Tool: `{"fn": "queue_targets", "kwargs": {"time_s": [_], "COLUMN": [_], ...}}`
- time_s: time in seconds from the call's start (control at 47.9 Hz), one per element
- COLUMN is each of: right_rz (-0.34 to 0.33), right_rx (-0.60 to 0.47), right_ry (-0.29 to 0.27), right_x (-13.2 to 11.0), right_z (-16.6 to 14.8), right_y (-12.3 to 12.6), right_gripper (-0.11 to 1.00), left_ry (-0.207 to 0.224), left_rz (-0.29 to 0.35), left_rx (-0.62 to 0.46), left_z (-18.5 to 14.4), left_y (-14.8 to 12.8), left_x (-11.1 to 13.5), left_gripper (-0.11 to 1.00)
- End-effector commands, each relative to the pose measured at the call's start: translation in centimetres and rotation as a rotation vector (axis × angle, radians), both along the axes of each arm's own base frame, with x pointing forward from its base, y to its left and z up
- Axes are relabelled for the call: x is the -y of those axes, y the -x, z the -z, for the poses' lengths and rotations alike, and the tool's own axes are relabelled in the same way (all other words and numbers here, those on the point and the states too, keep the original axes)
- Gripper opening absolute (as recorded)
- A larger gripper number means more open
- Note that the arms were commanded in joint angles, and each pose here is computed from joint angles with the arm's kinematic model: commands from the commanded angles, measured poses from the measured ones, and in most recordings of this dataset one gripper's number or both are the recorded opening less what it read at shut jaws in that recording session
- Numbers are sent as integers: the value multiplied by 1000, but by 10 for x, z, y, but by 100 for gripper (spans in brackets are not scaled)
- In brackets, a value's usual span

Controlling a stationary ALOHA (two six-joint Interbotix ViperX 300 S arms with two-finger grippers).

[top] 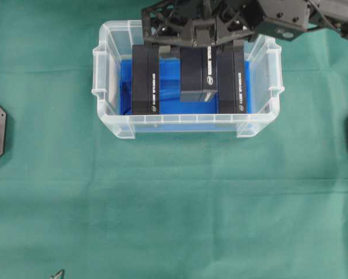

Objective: Take the box out of the case with the right arm.
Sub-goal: 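Carry the black box toward the front of the table with the right gripper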

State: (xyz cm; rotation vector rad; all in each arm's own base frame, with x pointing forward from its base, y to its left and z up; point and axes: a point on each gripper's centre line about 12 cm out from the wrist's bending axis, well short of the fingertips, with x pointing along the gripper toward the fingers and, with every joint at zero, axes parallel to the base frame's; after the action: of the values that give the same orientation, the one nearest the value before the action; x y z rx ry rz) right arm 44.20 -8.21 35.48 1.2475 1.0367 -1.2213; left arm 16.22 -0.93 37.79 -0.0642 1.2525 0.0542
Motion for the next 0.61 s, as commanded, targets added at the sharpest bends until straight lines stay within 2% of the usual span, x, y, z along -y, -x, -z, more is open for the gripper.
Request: {"fn": "queue_targets", "kwargs": {"time_s": [0.0,0.209,0.418,0.585], "right_rz": [-21,-7,-29,-33], "right_rx": [91,70,75,81], "right_ry": [13,4,-7,-17], "right_x": [-20,-63,-108,-134], "right_z": [-36,-36,-38,-38], "right_y": [10,10,11,13], "right_gripper": [65,66,66,65], "left_ry": [0,0,0,0], "left_rz": [4,4,4,4], "left_rx": [23,23,22,25], "left_z": [-8,-8,-8,-9], "left_y": [-1,-1,-1,0], "left_x": [0,0,0,0], "left_gripper": [0,0,0,0]}}
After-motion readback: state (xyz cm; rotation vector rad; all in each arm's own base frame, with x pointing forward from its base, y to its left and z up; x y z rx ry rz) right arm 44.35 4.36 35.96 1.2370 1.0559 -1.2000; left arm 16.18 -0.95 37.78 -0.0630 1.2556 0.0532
